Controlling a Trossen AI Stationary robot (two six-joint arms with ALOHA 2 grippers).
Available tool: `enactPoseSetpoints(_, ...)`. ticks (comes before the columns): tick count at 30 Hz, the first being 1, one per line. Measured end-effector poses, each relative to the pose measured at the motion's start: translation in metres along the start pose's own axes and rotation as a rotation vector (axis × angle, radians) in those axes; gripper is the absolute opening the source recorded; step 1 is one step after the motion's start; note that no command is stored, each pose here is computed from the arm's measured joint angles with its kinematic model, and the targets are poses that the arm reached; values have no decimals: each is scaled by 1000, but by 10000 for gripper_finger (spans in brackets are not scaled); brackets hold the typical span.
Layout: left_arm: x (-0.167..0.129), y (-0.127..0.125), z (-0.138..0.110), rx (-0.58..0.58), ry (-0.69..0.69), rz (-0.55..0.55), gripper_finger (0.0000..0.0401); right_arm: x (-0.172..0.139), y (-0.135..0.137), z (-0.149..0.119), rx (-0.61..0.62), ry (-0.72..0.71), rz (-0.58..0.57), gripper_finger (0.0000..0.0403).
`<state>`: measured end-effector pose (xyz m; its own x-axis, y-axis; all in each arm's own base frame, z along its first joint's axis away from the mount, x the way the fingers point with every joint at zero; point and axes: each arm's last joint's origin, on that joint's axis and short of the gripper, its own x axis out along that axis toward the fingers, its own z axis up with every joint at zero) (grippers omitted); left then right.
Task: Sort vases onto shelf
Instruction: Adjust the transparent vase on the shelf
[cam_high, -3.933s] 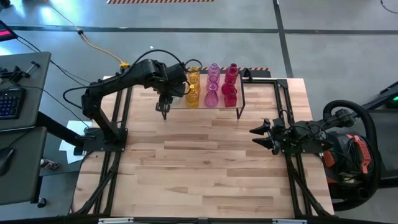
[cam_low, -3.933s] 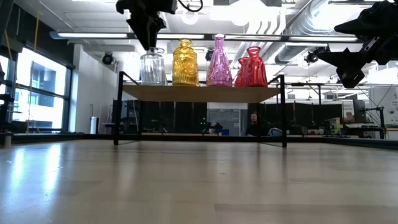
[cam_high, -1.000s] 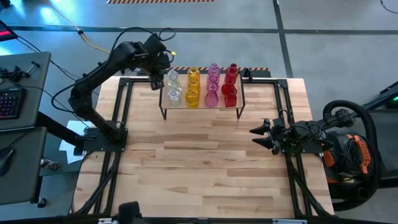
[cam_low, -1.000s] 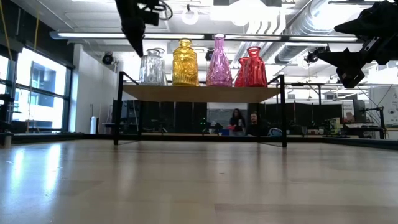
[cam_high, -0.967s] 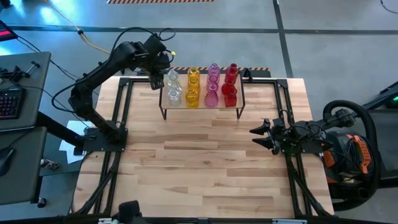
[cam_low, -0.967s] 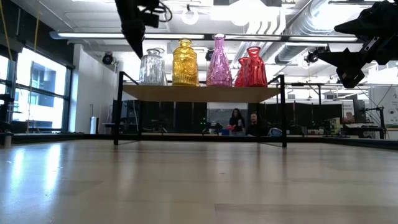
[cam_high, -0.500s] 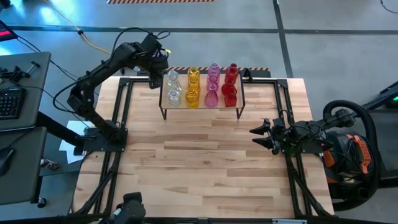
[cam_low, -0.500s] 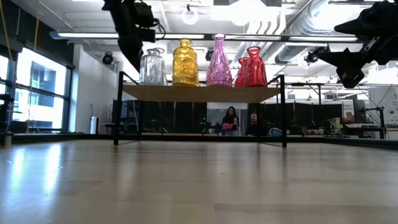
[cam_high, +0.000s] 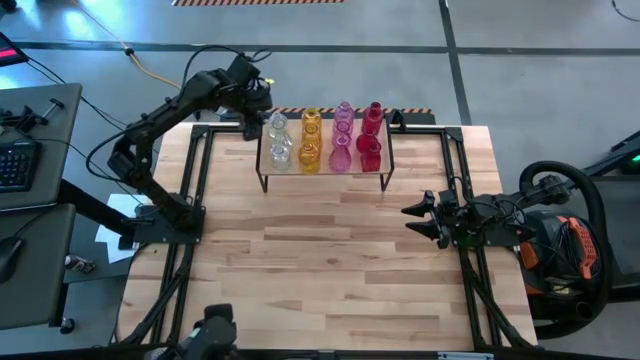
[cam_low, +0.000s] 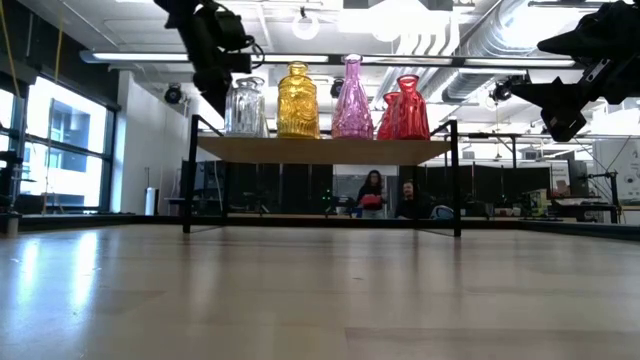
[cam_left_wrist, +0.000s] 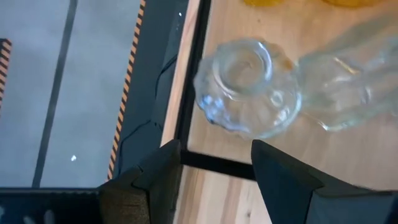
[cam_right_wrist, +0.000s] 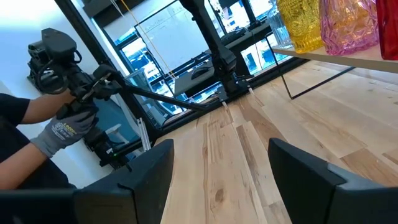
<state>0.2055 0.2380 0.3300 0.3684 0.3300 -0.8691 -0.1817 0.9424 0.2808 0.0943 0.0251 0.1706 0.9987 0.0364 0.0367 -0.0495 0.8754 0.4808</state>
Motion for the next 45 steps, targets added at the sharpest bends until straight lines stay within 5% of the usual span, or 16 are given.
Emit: enactPoseSetpoints(45,16,0,10,-28,-30,-13,191,0,0,0,0,0,0,245)
